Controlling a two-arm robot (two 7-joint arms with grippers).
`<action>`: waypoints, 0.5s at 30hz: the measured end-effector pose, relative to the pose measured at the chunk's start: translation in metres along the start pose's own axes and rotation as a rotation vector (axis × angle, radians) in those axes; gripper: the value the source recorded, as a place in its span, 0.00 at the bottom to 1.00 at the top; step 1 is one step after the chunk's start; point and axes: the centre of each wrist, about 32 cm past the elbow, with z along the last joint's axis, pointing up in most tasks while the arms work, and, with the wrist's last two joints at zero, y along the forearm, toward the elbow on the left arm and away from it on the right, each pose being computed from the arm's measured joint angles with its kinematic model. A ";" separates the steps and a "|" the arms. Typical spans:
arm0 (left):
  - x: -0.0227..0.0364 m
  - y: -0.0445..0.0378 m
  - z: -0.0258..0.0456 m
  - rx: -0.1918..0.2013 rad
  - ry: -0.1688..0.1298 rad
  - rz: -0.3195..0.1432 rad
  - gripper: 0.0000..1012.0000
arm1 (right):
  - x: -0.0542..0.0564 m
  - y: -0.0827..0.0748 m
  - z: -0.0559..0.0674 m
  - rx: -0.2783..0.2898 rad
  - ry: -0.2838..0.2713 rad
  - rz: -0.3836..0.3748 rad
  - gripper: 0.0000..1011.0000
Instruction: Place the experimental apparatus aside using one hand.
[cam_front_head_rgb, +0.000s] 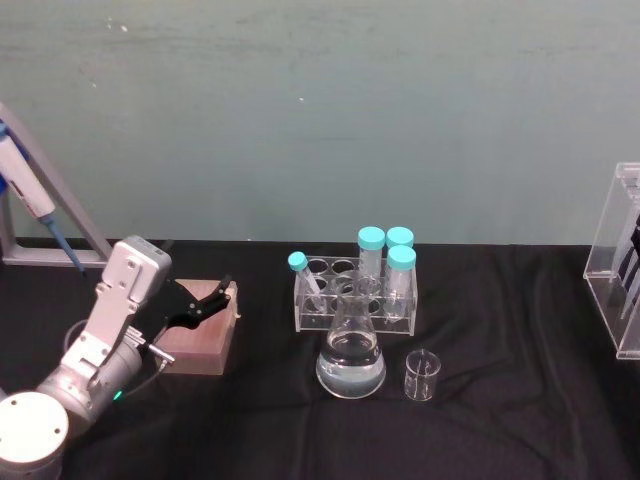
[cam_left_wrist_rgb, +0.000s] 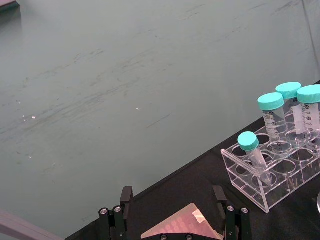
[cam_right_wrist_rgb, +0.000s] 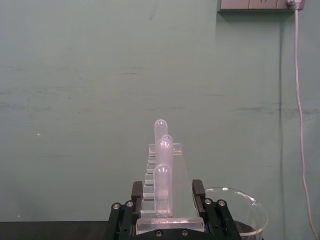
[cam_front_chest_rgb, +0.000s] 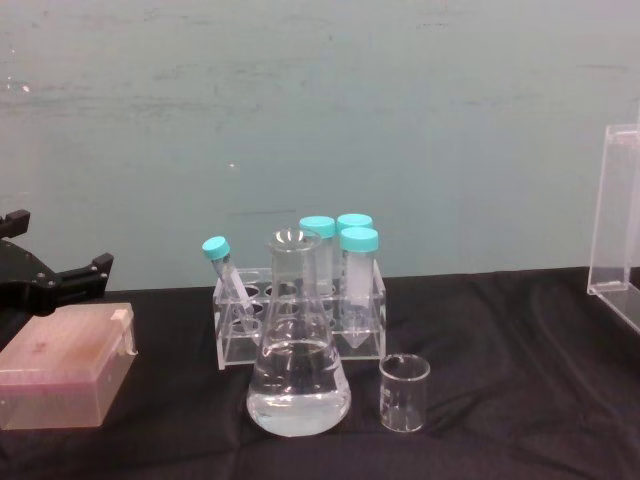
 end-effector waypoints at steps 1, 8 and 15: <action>0.0000 0.0000 0.0000 0.000 0.000 0.000 0.99 | 0.000 0.000 0.000 -0.001 0.001 -0.001 0.59; 0.0000 0.0000 0.0000 0.000 0.000 0.000 0.99 | 0.000 0.000 0.000 -0.003 0.002 -0.010 0.59; 0.0000 0.0000 0.0000 0.000 0.000 0.000 0.99 | 0.000 0.000 -0.002 -0.008 -0.002 -0.018 0.59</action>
